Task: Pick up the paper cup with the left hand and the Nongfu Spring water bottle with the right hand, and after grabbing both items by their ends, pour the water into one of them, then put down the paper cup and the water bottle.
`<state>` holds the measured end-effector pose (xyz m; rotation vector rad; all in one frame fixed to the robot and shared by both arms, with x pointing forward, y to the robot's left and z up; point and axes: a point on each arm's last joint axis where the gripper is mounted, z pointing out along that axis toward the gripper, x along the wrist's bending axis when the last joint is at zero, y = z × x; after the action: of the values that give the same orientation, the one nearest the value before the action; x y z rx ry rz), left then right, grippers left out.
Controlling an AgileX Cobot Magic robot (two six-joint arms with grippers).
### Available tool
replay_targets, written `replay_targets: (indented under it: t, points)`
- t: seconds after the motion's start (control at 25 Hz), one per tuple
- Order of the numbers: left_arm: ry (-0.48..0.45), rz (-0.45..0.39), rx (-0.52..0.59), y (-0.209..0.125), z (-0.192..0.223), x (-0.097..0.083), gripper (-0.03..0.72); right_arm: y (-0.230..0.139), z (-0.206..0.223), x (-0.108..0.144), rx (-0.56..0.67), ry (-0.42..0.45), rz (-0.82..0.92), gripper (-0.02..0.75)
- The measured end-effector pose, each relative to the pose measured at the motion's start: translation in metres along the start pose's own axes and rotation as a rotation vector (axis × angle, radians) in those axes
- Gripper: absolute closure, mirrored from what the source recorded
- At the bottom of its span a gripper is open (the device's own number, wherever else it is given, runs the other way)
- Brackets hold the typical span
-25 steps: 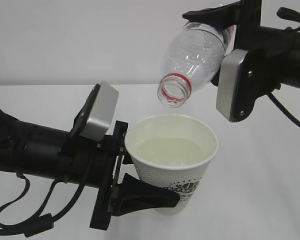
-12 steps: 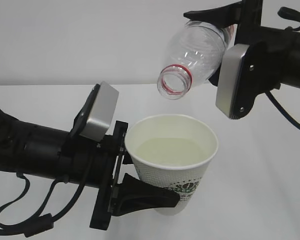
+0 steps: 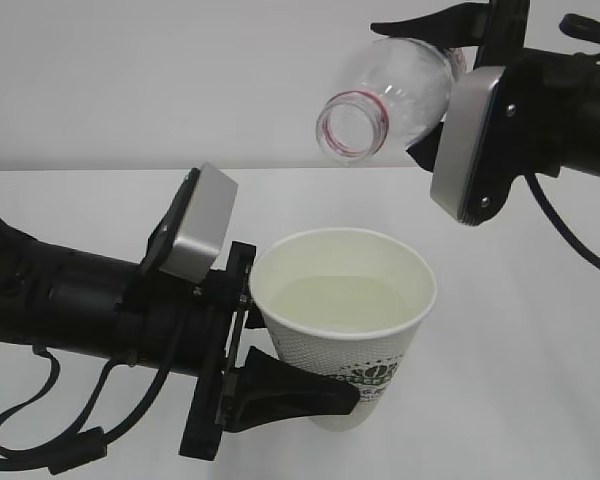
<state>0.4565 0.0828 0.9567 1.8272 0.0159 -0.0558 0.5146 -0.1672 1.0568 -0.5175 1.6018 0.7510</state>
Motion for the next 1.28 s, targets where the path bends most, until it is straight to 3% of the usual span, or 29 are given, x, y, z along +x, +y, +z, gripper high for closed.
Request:
replay_targets:
  t: [1.28]
  points:
    - [-0.013, 0.0, -0.016, 0.0015, 0.0, -0.0012, 0.226, -0.0017, 0.0, -0.002, 0.014, -0.026, 0.519, 0.248]
